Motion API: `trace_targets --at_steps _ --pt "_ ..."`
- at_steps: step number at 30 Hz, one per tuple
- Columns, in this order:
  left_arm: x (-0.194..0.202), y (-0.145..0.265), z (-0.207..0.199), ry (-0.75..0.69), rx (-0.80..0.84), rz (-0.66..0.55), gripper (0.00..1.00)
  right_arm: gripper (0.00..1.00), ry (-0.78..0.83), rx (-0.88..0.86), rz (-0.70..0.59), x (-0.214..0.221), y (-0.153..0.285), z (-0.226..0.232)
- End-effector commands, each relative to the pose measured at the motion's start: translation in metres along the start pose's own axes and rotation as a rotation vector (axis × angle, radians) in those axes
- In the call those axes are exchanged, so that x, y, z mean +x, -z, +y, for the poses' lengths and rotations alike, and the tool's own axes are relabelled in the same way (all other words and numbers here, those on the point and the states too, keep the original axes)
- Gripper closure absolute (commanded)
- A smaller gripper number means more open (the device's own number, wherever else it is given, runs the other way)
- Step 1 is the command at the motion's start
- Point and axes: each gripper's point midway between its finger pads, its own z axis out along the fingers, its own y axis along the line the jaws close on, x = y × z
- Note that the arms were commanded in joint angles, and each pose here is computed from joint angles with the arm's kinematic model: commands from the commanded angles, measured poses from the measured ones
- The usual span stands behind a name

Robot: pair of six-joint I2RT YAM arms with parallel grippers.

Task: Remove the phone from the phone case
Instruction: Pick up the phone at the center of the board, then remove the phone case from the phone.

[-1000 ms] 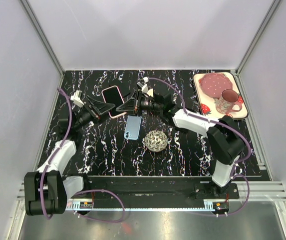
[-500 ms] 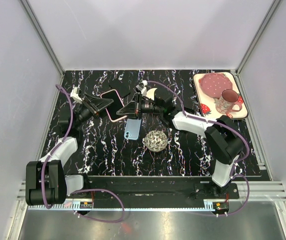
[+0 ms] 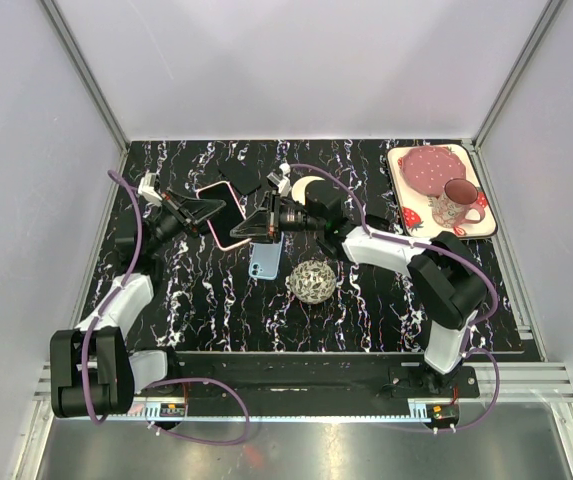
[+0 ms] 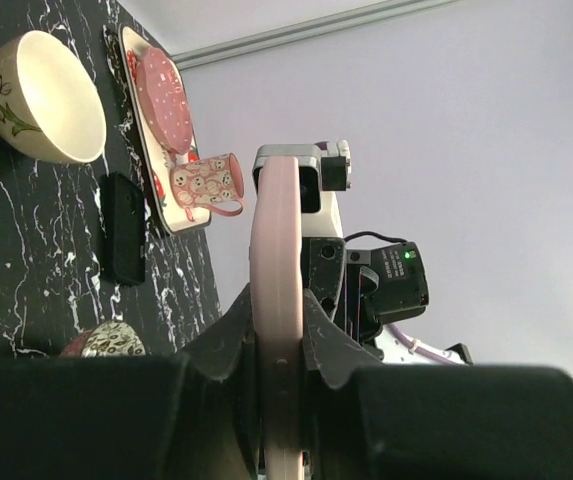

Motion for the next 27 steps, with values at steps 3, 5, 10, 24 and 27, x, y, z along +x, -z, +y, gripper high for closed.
trace_targets --at_steps 3,5,10,24,27 --pt "-0.014 0.007 -0.05 -0.094 0.191 -0.087 1.0 0.65 0.043 -0.005 0.039 0.012 0.003 0.021" --pt "-0.015 0.011 -0.058 -0.099 0.245 -0.104 1.0 0.58 0.05 0.002 0.019 0.013 0.006 0.017" --pt "-0.018 0.011 -0.068 -0.075 0.294 -0.111 1.0 0.61 0.022 -0.045 -0.045 0.015 0.016 0.021" --pt "-0.015 0.016 -0.074 -0.073 0.328 -0.1 1.0 0.64 0.039 -0.278 -0.146 0.007 0.027 0.049" --pt "-0.013 0.016 -0.074 -0.08 0.332 -0.092 1.0 0.7 0.047 -0.287 -0.153 0.005 0.027 0.053"
